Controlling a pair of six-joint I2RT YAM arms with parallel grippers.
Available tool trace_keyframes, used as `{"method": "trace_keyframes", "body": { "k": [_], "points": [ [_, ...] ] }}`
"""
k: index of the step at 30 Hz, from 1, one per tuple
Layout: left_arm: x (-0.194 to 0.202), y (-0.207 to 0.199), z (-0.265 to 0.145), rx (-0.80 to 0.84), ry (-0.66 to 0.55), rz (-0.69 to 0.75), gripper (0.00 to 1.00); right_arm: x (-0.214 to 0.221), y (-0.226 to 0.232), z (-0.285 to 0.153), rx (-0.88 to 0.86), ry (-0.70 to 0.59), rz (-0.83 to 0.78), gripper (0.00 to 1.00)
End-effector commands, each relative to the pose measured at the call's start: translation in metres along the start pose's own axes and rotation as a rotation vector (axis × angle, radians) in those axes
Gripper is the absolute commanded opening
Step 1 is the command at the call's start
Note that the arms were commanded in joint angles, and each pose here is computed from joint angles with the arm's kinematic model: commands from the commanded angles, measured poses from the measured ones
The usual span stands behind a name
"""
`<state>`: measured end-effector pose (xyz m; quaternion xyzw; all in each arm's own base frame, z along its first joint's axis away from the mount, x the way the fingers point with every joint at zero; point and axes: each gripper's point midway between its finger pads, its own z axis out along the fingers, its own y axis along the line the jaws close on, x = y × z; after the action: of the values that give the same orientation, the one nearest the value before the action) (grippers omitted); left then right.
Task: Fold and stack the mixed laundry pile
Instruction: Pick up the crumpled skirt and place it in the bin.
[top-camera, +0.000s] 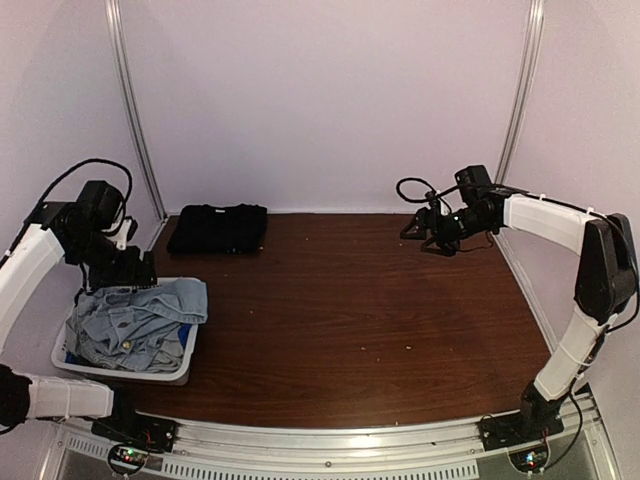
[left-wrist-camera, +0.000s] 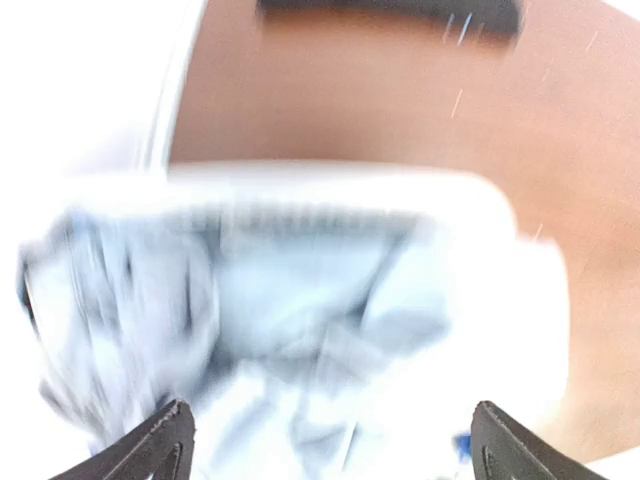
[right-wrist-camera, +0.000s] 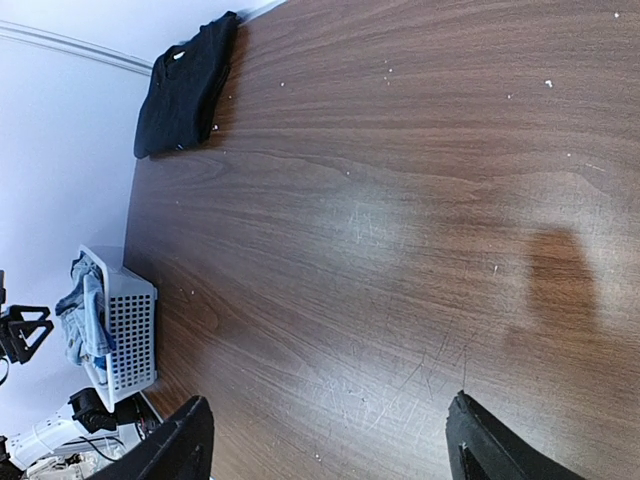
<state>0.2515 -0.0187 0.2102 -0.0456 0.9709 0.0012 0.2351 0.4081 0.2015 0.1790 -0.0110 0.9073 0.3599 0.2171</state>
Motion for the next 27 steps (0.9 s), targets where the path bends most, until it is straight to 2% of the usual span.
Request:
{"method": "trace_keyframes", "body": {
  "k": [1,5,10,15,16,17,18,21,27],
  "points": [
    [0.066,0.024,-0.012,-0.1,0.15,-0.106,0.98,0.0,0.01,0.001,-0.029,0.007,-0.022,0.8],
    [0.081,0.037,-0.001,-0.175,0.172,-0.143,0.98,0.005,0.009,0.006,-0.036,0.02,-0.018,0.8],
    [0.099,0.053,0.033,-0.303,0.263,-0.183,0.98,0.007,0.012,0.005,-0.041,0.015,-0.017,0.8],
    [0.103,0.042,0.053,-0.245,0.304,-0.194,0.97,0.007,0.014,0.001,-0.046,-0.002,-0.021,0.8],
    [0.101,0.038,0.055,-0.218,0.297,-0.192,0.91,0.007,0.015,0.001,-0.048,-0.003,-0.02,0.8],
    [0.098,0.034,0.055,-0.183,0.282,-0.202,0.78,0.007,0.015,0.0,-0.05,-0.005,-0.021,0.8],
    [0.091,0.024,0.053,-0.115,0.253,-0.213,0.6,0.007,0.016,0.0,-0.054,-0.007,-0.021,0.8],
    [0.047,0.004,0.023,0.029,0.065,-0.242,0.0,0.006,0.018,-0.002,-0.06,-0.012,-0.027,0.8],
    [-0.059,-0.025,-0.081,0.22,-0.257,-0.182,0.0,0.003,0.031,-0.011,-0.098,-0.023,-0.042,0.8]
  ]
}}
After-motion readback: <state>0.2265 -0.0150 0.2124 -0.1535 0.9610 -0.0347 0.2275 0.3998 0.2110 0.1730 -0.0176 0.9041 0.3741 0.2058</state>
